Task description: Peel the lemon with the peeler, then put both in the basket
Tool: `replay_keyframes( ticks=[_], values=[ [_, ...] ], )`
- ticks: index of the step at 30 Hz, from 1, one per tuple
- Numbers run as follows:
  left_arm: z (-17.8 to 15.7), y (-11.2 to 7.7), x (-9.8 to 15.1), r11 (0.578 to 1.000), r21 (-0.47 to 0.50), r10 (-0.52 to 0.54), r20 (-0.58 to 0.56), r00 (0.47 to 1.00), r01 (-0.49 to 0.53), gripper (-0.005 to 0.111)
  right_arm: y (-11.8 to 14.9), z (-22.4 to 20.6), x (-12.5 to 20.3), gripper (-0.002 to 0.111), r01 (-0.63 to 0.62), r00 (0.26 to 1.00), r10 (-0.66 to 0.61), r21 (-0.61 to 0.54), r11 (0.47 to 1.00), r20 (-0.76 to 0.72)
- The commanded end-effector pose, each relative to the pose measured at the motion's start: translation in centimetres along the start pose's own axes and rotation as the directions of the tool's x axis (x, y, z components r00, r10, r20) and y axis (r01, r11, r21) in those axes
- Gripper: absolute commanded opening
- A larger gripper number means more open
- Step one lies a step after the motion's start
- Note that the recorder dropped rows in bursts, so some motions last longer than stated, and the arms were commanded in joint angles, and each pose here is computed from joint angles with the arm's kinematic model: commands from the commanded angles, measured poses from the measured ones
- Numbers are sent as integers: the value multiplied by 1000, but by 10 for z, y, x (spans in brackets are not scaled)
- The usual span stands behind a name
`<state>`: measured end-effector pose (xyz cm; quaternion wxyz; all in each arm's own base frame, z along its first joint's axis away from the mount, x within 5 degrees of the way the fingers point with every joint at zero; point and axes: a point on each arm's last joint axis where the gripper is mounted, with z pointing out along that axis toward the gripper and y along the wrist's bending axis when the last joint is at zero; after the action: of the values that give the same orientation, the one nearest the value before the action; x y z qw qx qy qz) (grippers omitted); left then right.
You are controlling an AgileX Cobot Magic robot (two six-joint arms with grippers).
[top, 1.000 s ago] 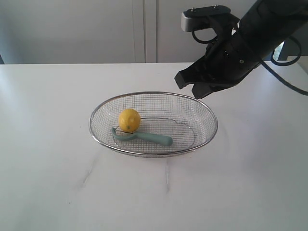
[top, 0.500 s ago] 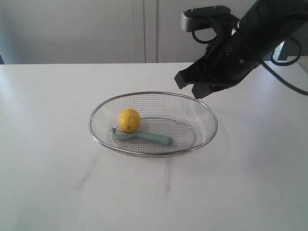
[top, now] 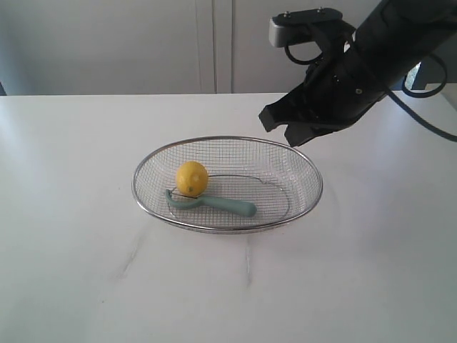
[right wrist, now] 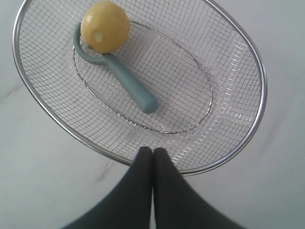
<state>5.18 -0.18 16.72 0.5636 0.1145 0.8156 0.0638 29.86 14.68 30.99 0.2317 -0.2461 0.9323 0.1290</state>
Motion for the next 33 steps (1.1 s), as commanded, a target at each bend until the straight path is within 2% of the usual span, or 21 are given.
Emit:
replay_keyframes(
  ticks=[1, 7, 8, 12, 13, 17, 23, 25, 33],
  values=[
    [0, 0, 1, 1000, -4, 0, 4, 1000, 0, 0, 6, -33, 0, 0, 12, 996, -12, 5, 1000, 94],
    [0, 0, 1, 1000, -4, 0, 4, 1000, 0, 0, 27, -146, 28, 0, 58, 919, -68, 37, 998, 389],
    [0, 0, 1, 1000, -4, 0, 4, 1000, 0, 0, 31, -179, 44, 0, 54, 876, -73, 54, 997, 476],
    [0, 0, 1, 1000, -4, 0, 4, 1000, 0, 0, 33, -242, 84, 0, -7, 764, -80, 131, 991, 640],
    [0, 0, 1, 1000, -4, 0, 4, 1000, 0, 0, 34, -268, 107, 0, -66, 697, -88, 186, 980, 712],
    [0, 0, 1, 1000, -4, 0, 2, 1000, 0, 0, 46, -303, 147, 0, -178, 588, -128, 283, 943, 799],
    [0, 0, 1, 1000, -4, 0, 2, 1000, 0, 0, 85, -334, 204, 0, -331, 439, -236, 400, 855, 867],
    [0, 0, 1, 1000, -4, 0, 2, 1000, 0, 0, 101, -338, 222, 0, -348, 392, -276, 419, 839, 877],
    [0, 0, 1, 1000, -4, 0, 2, 1000, 0, 0, 147, -346, 283, 0, -341, 228, -388, 447, 827, 893]
  ],
)
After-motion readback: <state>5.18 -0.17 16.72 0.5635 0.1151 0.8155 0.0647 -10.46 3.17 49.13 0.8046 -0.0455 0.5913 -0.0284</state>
